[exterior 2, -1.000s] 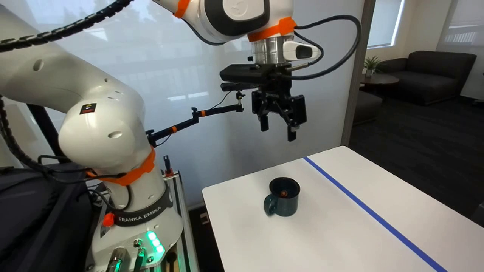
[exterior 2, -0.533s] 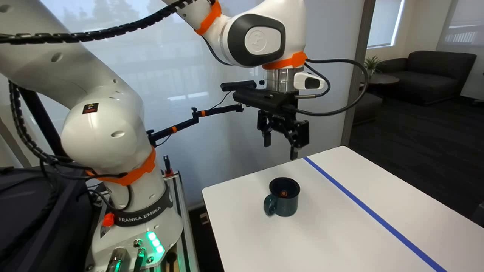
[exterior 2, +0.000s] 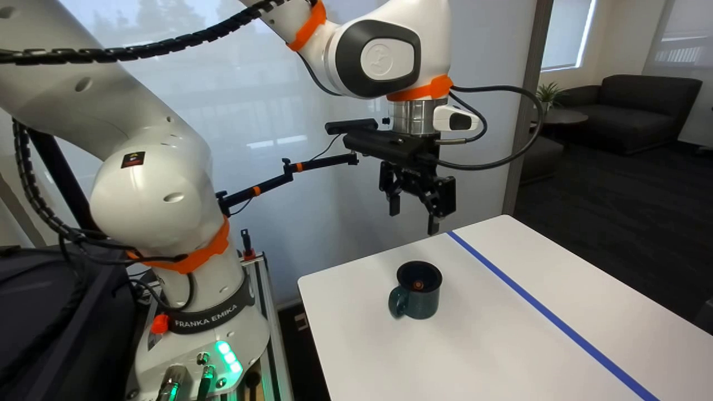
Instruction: Take the marker out of the mug.
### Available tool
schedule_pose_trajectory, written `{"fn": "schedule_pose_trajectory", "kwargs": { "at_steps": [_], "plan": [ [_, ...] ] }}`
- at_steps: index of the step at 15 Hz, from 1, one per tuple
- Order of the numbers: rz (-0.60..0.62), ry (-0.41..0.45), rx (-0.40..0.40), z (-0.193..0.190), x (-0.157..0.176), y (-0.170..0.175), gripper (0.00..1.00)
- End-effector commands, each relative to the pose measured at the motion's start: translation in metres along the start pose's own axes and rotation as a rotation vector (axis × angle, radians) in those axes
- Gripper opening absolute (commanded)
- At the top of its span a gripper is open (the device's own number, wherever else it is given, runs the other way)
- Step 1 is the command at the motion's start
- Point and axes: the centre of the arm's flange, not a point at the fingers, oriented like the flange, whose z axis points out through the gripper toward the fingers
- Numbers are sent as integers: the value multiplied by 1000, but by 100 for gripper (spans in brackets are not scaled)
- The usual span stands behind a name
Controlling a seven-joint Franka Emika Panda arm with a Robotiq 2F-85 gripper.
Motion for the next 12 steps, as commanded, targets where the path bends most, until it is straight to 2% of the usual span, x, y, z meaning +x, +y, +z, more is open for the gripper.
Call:
{"fn": "schedule_pose_trajectory", "kwargs": {
  "at_steps": [1,7,12],
  "plan": [
    [-4,-3,5,2,-2,-5,100],
    [-83,-46,-10,29,-1,-36,100],
    [-159,-87,-9,64,-1,-33,100]
  ]
}}
